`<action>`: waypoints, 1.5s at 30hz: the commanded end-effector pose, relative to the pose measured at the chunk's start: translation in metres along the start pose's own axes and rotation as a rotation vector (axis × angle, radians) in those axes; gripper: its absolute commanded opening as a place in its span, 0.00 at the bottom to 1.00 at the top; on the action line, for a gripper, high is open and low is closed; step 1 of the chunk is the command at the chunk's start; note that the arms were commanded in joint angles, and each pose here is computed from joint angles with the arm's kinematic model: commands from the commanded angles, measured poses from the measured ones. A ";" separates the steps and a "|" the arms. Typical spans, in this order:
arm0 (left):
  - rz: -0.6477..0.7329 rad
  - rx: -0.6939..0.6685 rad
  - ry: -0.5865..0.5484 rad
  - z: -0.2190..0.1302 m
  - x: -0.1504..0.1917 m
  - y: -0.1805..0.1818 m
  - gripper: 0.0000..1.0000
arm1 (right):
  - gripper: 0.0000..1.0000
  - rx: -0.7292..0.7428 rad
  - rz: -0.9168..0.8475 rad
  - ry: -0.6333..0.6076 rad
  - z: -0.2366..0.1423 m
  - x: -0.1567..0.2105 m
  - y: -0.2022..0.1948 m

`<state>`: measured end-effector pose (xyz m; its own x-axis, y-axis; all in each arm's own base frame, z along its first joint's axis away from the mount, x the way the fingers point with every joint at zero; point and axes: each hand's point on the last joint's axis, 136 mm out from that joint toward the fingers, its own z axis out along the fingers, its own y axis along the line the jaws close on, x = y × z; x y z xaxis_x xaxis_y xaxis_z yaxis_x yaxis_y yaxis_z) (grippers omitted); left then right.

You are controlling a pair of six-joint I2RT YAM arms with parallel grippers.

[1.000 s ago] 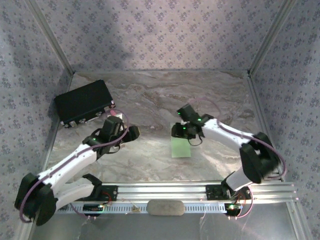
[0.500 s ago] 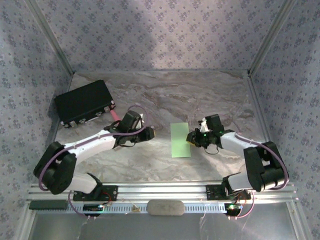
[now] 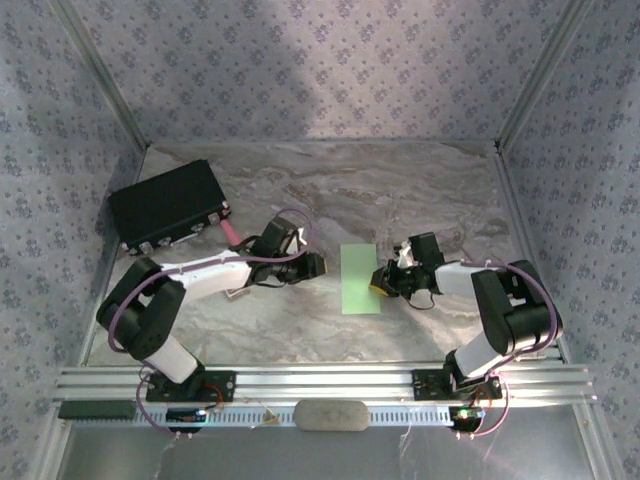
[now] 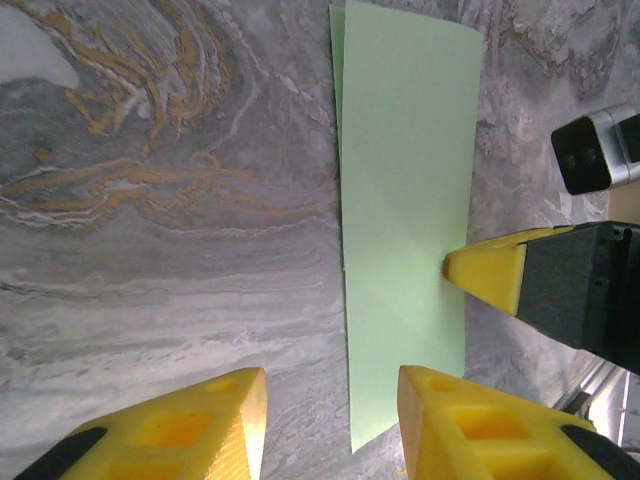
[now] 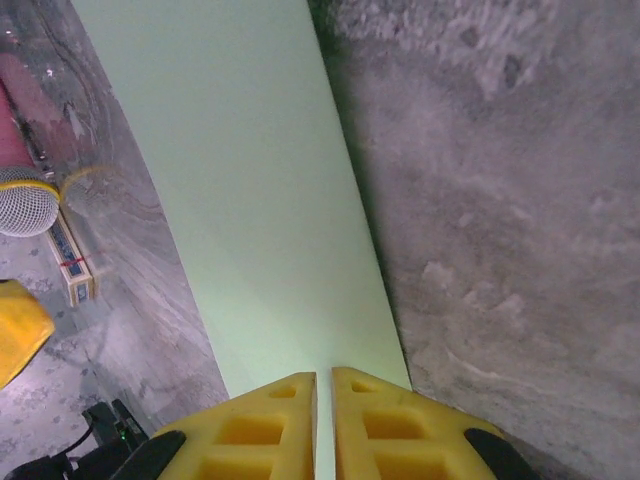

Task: Fold a paper plane with a square sheet of paper (pick it up from the middle)
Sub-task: Third fold the triangle at the center of the table.

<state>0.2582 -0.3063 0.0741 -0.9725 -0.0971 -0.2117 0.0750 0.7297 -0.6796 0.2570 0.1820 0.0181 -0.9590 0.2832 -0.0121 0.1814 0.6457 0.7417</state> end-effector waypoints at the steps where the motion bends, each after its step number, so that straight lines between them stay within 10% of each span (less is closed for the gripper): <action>1: -0.010 0.072 0.033 0.009 0.004 -0.017 0.38 | 0.13 0.043 0.063 0.026 0.014 0.016 -0.016; 45: -0.018 -0.083 0.147 0.064 0.028 0.004 0.31 | 0.12 0.108 0.075 0.000 0.014 0.024 -0.017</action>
<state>0.2506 -0.3562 0.0277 -0.9953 -0.0260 -0.0928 0.0434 0.7392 -0.6721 0.2583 0.1967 0.0183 -0.9429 0.3305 -0.0419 0.1962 0.6526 0.7319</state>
